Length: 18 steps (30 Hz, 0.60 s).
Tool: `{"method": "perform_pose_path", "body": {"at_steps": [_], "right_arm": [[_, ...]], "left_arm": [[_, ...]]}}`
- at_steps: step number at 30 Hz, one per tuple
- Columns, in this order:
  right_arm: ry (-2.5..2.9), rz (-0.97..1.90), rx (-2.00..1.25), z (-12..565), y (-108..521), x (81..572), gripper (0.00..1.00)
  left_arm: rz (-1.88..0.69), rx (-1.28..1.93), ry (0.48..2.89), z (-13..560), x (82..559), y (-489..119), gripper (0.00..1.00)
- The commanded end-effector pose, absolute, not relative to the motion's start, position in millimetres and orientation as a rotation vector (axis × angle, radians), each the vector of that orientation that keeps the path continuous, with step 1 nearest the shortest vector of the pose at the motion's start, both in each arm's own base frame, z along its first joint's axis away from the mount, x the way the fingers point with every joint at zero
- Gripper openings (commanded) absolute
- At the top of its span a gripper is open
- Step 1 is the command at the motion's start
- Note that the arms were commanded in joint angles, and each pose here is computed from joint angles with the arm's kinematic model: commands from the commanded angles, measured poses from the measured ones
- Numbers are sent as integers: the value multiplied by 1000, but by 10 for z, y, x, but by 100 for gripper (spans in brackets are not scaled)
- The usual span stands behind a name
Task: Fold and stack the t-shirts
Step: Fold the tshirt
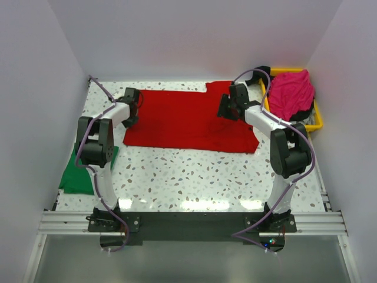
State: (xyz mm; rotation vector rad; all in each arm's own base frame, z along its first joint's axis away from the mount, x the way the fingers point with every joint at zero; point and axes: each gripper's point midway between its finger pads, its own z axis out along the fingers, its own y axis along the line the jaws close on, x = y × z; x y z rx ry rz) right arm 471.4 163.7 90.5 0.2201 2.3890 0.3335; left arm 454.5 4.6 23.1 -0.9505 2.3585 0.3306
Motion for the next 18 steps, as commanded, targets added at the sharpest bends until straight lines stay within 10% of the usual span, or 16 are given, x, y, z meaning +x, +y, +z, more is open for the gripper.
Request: {"method": "perform_pose_path", "body": {"at_steps": [1,18], "right_arm": [[2357,354,195,990,1698,4805,52],[2352,327,161,970,1709,4942,56]], "left_arm": [[303,-949,2298,476,4586,53,7],[254,-941,2272,654,4583,23,0]]}}
